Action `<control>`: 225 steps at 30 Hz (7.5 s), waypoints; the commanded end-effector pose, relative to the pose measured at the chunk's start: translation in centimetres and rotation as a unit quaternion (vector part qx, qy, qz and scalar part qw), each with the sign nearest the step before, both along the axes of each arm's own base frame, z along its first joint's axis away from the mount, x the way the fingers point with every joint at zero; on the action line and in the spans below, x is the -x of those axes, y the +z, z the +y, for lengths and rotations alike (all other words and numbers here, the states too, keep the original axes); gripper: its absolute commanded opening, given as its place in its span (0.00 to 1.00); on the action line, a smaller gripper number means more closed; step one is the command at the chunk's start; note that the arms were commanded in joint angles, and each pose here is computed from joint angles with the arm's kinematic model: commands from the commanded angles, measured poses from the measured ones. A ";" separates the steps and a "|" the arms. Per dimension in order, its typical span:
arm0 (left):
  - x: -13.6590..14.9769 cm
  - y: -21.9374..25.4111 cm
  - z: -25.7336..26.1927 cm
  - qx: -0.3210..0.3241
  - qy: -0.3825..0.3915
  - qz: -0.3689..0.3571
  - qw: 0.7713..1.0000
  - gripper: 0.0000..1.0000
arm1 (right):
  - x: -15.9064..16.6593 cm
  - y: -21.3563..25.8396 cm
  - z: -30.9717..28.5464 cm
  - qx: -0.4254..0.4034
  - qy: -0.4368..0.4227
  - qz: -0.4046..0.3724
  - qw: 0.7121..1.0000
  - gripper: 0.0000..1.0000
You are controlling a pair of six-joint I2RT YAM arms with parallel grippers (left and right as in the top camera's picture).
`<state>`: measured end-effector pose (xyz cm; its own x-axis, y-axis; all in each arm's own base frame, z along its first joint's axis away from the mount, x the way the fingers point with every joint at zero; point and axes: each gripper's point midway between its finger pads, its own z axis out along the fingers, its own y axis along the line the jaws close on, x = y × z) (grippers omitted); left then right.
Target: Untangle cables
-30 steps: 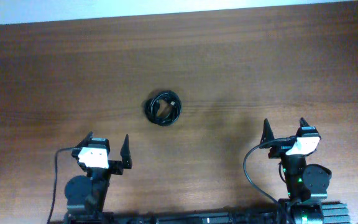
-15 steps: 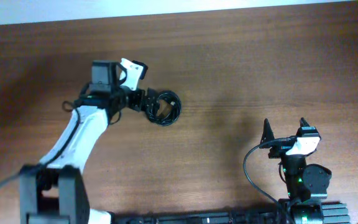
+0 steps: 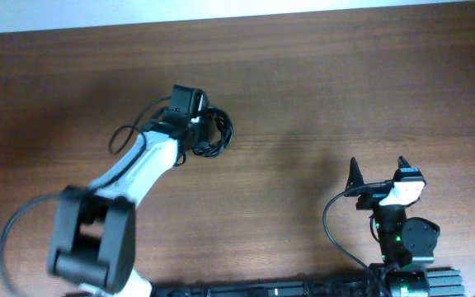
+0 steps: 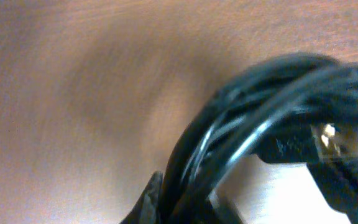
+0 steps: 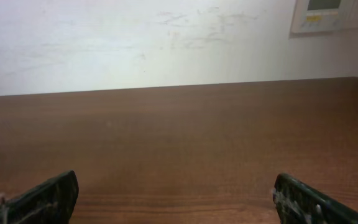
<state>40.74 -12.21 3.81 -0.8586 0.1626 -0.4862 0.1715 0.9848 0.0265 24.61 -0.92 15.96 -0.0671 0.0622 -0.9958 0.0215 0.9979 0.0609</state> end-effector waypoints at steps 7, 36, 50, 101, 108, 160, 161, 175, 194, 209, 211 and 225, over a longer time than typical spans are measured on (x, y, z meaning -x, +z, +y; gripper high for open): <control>7.5 2.0 0.1 0.144 0.299 0.152 0.931 0.00 | 0.2 0.4 3.3 -0.014 0.096 -0.010 0.995 0.98; 6.4 15.4 -4.8 0.248 0.009 0.009 0.969 0.00 | -6.3 2.4 29.2 -0.348 0.436 0.275 0.783 0.04; 5.9 20.0 5.7 0.260 0.328 -0.094 0.903 0.00 | -5.3 2.9 27.5 -0.366 0.484 0.307 0.733 0.89; 13.9 26.6 -7.0 0.100 -0.329 -0.227 0.911 0.00 | -13.1 -1.6 16.7 -0.452 0.191 0.300 0.818 0.04; 10.3 27.0 -4.0 0.106 -0.147 -0.238 0.954 0.00 | -12.6 -3.7 10.5 -0.404 0.191 0.319 0.836 0.99; 0.6 11.2 9.4 0.173 0.140 -0.022 0.975 0.99 | -11.7 -10.2 40.8 -0.228 0.375 0.328 0.837 0.35; 0.7 11.0 9.3 0.173 0.140 -0.018 0.975 0.99 | -11.5 -9.9 40.9 -0.225 0.382 0.332 0.832 0.13; 3.5 -0.1 -4.6 0.228 -0.022 0.120 0.966 0.93 | -9.9 -2.9 32.2 -0.189 0.358 0.405 0.820 0.04; 5.9 -4.8 12.4 -0.040 0.192 0.172 0.965 0.00 | -9.8 17.7 -27.6 -0.059 -0.316 0.149 0.935 0.04; 5.0 -4.8 9.8 0.023 0.192 0.165 0.967 0.00 | -22.7 -1.7 -29.2 -0.038 -0.155 0.242 0.957 0.04; 3.9 -4.5 8.9 0.028 0.180 0.142 0.973 0.00 | -26.4 1.7 -28.5 0.019 -0.162 0.155 0.974 0.04; 3.1 -4.3 6.4 0.043 0.150 0.126 0.980 0.21 | -14.1 -3.7 -24.9 -0.252 -0.339 0.383 0.822 0.98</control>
